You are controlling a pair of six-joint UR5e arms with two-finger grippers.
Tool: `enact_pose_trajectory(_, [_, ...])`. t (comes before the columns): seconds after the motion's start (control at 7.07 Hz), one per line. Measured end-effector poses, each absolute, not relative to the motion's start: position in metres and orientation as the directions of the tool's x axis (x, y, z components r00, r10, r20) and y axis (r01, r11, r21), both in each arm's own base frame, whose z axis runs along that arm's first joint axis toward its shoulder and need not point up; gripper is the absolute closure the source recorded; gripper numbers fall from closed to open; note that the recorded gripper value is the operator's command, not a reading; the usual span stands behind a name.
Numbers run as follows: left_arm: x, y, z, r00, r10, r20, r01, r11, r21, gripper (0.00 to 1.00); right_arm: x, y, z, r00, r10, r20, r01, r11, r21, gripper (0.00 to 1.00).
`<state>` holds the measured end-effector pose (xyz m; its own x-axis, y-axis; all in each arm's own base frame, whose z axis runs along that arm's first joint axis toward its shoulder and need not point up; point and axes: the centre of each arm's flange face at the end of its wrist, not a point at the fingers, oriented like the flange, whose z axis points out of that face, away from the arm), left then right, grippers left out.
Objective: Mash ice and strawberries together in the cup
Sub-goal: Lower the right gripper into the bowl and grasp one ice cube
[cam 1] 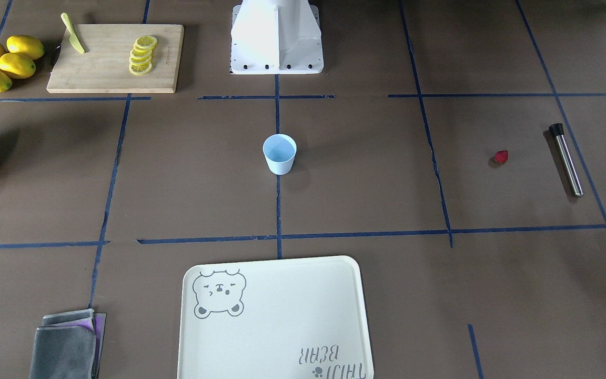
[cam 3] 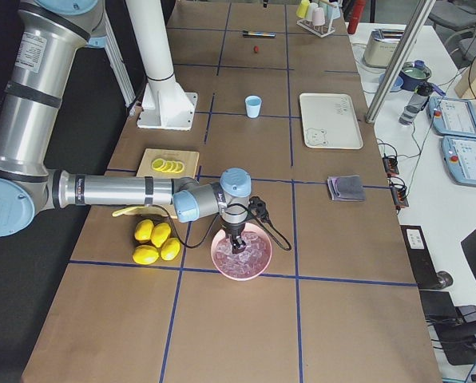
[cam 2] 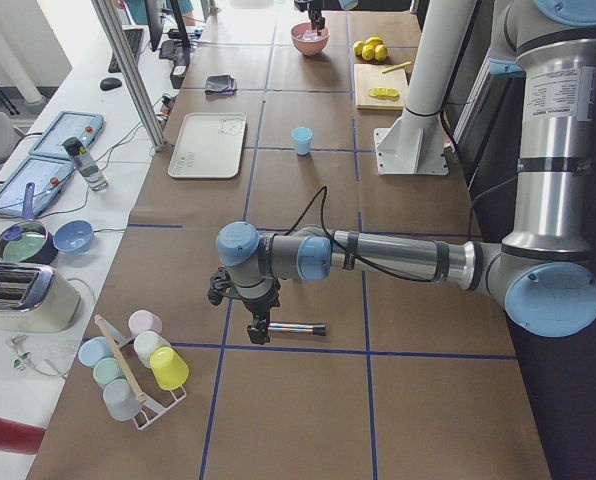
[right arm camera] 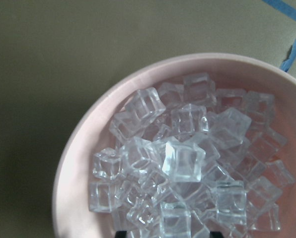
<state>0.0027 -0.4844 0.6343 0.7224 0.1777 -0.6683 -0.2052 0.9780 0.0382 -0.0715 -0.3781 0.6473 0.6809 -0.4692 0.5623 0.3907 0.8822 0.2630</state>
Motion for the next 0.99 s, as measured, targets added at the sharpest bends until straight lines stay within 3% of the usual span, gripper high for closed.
enact_pose_trajectory(0.14, [0.0035, -0.4841, 0.6338, 0.714, 0.176, -0.677, -0.204, 0.978, 0.038, 0.00, -0.0719, -0.3788, 0.6519, 0.681, -0.471, 0.561, 0.395, 0.881, 0.259, 0.42])
enact_pose_trajectory(0.99, [0.0056, -0.4825, 0.6339, 0.693, 0.168, -0.701, -0.202, 0.979, 0.035, 0.00, -0.0754, -0.3805, 0.6582, 0.678, -0.473, 0.563, 0.404, 0.879, 0.252, 0.46])
